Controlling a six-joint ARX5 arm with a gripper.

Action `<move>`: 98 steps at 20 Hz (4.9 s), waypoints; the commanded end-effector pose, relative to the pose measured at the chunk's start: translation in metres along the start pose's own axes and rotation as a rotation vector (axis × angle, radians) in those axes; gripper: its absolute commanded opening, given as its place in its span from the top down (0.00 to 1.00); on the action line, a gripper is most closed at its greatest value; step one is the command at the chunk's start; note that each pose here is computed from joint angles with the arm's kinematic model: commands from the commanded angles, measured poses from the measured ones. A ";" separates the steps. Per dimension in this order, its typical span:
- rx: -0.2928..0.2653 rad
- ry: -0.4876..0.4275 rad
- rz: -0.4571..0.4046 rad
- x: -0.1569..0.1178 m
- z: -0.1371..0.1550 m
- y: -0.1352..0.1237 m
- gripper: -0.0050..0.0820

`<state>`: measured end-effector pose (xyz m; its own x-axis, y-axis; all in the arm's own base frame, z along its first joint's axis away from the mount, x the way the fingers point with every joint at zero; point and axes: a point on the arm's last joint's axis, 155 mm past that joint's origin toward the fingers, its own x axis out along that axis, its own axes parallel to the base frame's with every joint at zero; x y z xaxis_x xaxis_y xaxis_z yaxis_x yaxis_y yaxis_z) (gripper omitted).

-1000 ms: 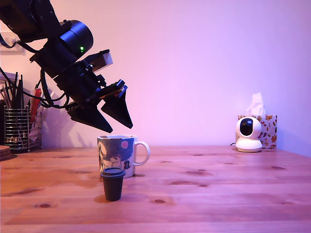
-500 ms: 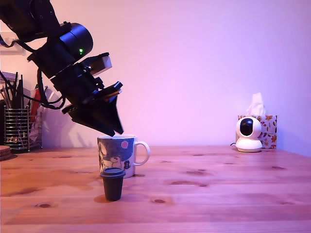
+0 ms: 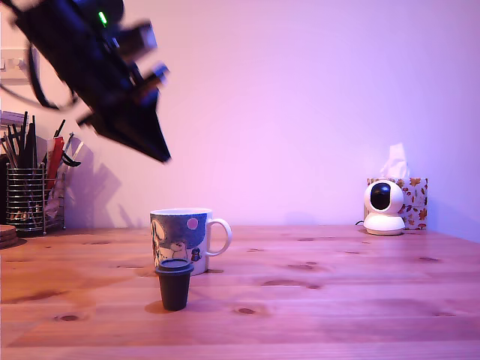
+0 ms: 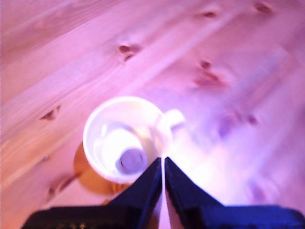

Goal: Pick up the coffee capsules on the table and drop them inside the coffee cup

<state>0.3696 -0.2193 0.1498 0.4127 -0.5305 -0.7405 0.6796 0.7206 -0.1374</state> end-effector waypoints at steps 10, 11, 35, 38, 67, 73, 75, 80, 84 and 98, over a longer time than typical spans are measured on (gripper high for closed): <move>0.088 0.214 -0.057 -0.044 -0.056 -0.027 0.96; 0.099 0.224 -0.060 -0.045 -0.059 -0.028 0.96; 0.181 0.084 -0.137 -0.059 -0.053 -0.063 0.96; 0.177 0.040 -0.126 -0.057 -0.065 -0.067 0.96; 0.184 -0.137 -0.119 -0.020 -0.138 -0.072 0.80; 0.247 -0.130 -0.071 -0.017 -0.139 -0.063 0.31; 0.263 -0.123 -0.074 -0.012 -0.140 -0.062 0.31; 0.249 -0.083 -0.100 0.015 -0.148 -0.058 0.31; 0.252 -0.093 -0.119 0.034 -0.148 -0.055 0.31; 0.277 -0.186 -0.222 0.078 -0.143 -0.061 0.31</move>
<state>0.2798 -0.2413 0.0131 0.3382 -0.7470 -0.5724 0.8892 0.4528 -0.0655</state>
